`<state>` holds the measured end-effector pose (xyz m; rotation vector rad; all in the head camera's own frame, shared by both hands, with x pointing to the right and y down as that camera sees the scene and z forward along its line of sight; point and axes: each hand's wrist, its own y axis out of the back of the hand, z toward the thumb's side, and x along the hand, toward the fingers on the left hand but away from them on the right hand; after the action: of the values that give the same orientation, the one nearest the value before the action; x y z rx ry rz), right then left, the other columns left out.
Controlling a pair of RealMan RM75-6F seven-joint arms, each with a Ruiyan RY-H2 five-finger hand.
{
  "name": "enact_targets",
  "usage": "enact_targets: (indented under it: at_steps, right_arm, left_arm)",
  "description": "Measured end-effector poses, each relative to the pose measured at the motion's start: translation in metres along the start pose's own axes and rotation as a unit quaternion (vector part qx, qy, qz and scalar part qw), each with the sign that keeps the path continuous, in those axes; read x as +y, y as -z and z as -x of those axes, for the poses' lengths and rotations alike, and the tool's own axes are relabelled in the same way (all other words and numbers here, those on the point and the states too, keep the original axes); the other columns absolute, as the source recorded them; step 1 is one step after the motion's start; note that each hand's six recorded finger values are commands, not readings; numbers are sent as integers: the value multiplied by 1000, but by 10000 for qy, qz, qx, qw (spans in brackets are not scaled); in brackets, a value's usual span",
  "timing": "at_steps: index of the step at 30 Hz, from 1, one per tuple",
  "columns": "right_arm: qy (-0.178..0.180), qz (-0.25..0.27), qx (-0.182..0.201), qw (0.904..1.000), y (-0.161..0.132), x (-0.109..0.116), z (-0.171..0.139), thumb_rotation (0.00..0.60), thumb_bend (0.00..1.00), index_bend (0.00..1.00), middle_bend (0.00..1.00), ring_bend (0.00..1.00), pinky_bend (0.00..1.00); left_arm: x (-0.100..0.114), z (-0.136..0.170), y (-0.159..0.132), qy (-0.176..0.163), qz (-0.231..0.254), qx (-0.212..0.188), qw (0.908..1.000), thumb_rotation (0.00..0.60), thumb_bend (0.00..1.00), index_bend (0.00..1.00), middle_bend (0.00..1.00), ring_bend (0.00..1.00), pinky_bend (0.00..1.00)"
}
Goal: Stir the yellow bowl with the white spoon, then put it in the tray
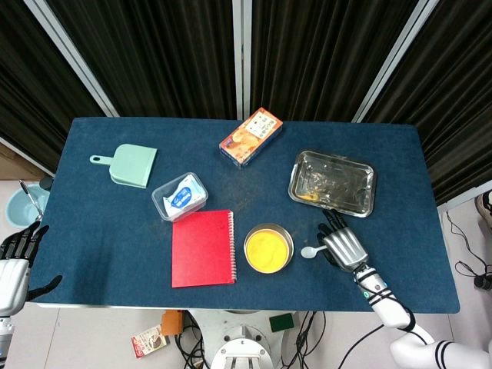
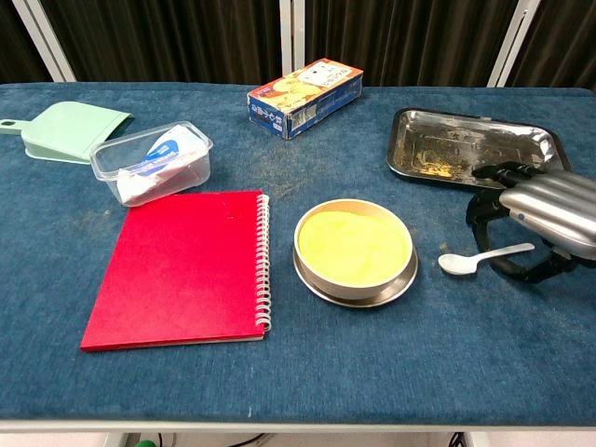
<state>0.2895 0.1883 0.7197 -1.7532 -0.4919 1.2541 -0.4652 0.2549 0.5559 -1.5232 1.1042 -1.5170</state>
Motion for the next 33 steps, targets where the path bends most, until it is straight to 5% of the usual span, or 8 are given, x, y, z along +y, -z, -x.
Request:
enact_targets:
  at_steps: [8, 15, 24, 33]
  right_arm:
    - [523, -19, 29, 9986, 7, 43, -4, 600, 445, 587, 286, 0, 0]
    - [675, -355, 592, 9953, -34, 79, 18, 600, 441, 588, 282, 0, 0]
    - [441, -859, 1197, 9881, -106, 79, 54, 600, 434, 592, 275, 0, 0]
    - [227, -937, 1313, 9866, -132, 68, 57, 600, 375, 481, 235, 0, 0]
  left_arm:
    - [3, 2, 1, -90, 6, 14, 10000, 600, 115, 82, 52, 80, 120]
    - [3, 5, 2, -130, 49, -2, 9999, 600, 116, 81, 52, 80, 121]
    - [0, 9, 15, -129, 86, 109, 9998, 600, 115, 81, 52, 80, 120]
    - [-4, 12, 23, -122, 160, 174, 9996, 600, 116, 81, 52, 80, 120]
